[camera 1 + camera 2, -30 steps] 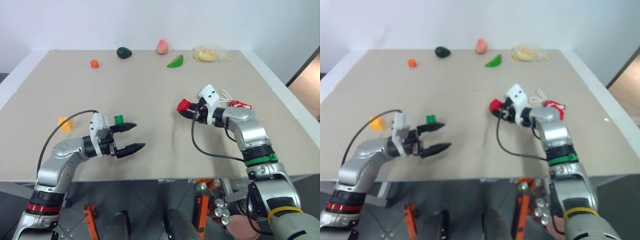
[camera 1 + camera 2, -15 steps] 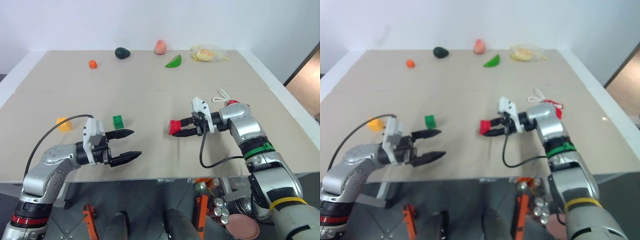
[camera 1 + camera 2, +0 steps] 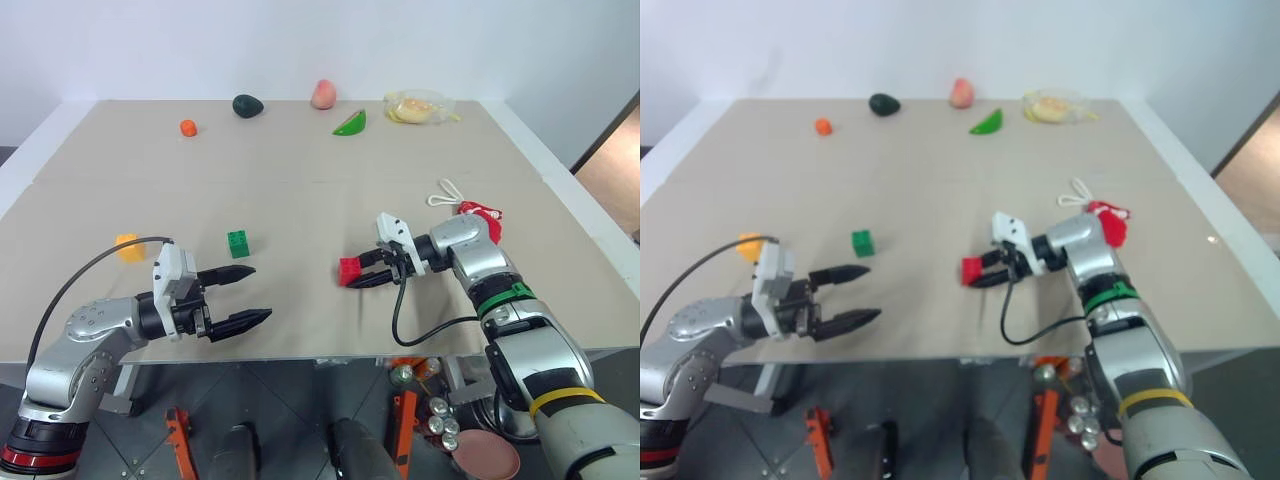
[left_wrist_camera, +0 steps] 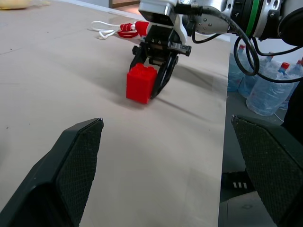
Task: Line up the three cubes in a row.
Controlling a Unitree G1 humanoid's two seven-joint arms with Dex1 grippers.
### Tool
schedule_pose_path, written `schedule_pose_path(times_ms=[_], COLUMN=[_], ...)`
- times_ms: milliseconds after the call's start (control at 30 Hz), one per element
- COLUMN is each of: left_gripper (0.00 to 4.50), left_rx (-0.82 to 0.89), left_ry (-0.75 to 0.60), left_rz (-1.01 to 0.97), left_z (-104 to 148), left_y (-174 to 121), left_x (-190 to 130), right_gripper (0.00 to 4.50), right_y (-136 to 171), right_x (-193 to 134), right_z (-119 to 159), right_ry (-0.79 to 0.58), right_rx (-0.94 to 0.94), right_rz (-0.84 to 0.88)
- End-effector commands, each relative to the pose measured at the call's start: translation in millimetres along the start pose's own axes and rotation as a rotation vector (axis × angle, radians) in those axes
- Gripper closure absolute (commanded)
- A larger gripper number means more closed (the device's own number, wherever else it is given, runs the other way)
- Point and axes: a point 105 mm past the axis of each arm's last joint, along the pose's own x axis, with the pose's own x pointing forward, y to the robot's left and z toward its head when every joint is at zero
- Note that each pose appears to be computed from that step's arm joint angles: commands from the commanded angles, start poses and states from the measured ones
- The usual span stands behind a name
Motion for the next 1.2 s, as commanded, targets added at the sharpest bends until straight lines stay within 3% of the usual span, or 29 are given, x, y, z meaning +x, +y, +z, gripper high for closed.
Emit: schedule_pose_path(times_ms=[33,233,300,533,733,833,1000,1067,1200], left_gripper=[0.0,0.0,0.0,0.0,0.0,0.0,0.0,0.0,0.0], left_rx=[0.057,0.055,0.054,0.053,0.058,0.047,0.048,0.06,0.039], left_ry=[-0.028,-0.031,-0.033,-0.043,-0.11,-0.144,-0.104,-0.051,0.022], left_rz=[-0.019,-0.025,-0.026,-0.019,0.035,0.093,0.177,0.247,0.344], left_z=[14.6,14.7,14.7,14.5,25.0,30.6,22.6,13.3,-2.8], left_y=[-4.0,-4.6,-4.7,-4.1,2.4,7.6,14.7,24.1,40.8], left_x=[3.0,5.8,6.4,7.4,3.9,-6.7,-24.4,-32.4,-37.7], right_gripper=[3.27,3.27,2.24,0.02,0.02,0.02,0.02,0.02,0.02], right_y=[-7.5,-9.1,-10.5,-15.3,-22.3,-23.0,-22.2,-26.1,-34.9], right_x=[-7.3,-7.9,-7.5,-14.4,-40.8,-68.8,-99.9,-107.1,-103.8], right_z=[7.7,3.2,1.0,-0.5,11.5,23.3,36.2,51.2,92.5], right_ry=[0.007,0.018,0.023,0.047,0.082,0.116,0.143,0.083,-0.175], right_rx=[-0.042,-0.035,-0.025,-0.029,-0.091,-0.164,-0.244,-0.272,-0.25], right_rz=[-0.028,-0.046,-0.059,-0.091,-0.119,-0.131,-0.175,-0.236,-0.345])
